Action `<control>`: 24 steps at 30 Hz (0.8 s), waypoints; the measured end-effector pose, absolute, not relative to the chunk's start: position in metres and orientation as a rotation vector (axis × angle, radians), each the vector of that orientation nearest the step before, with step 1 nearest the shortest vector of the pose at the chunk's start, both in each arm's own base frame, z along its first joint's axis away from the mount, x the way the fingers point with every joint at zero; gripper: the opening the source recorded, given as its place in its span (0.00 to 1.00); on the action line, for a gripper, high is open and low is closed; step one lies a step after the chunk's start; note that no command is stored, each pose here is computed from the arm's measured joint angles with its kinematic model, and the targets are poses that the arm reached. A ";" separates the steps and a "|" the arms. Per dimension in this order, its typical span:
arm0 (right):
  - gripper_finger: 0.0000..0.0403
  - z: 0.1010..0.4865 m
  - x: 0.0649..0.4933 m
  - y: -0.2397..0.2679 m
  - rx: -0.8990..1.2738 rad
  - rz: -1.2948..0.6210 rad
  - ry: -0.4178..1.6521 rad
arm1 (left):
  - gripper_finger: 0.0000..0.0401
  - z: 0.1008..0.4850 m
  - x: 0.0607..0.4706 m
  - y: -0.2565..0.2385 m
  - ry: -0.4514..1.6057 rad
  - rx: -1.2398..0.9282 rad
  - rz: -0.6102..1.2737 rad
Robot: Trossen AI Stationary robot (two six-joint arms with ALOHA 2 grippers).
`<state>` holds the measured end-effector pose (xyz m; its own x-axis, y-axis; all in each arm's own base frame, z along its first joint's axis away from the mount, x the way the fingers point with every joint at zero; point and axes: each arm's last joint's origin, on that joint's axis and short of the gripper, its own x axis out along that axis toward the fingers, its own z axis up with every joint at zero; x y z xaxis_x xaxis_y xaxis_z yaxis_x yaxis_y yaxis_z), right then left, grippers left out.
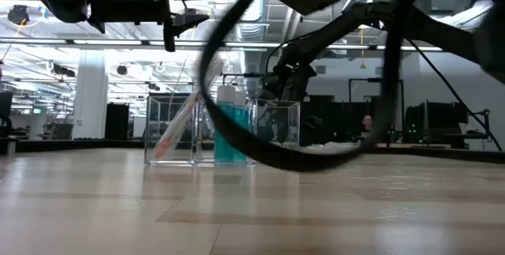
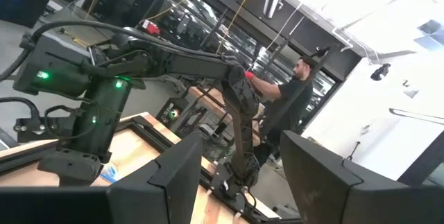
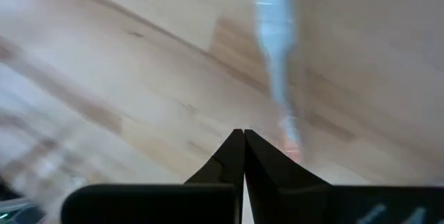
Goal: Pick & Place toothbrushing station
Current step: Put the left orange toothbrush into the transparent organizer
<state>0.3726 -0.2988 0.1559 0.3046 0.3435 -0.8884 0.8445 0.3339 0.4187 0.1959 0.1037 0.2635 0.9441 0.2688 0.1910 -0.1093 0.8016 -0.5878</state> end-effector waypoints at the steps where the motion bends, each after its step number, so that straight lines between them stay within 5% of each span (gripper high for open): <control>1: 0.00 0.156 0.374 -0.298 1.253 -0.464 1.267 | 0.47 0.264 0.196 0.104 -0.273 -0.609 0.205; 13: 0.08 0.235 0.373 -0.320 1.056 -0.442 1.005 | 0.47 0.264 0.196 0.104 -0.276 -0.616 0.203; 24: 0.36 0.212 0.363 -0.311 1.009 -0.531 1.230 | 0.47 0.264 0.196 0.104 -0.273 -0.609 0.204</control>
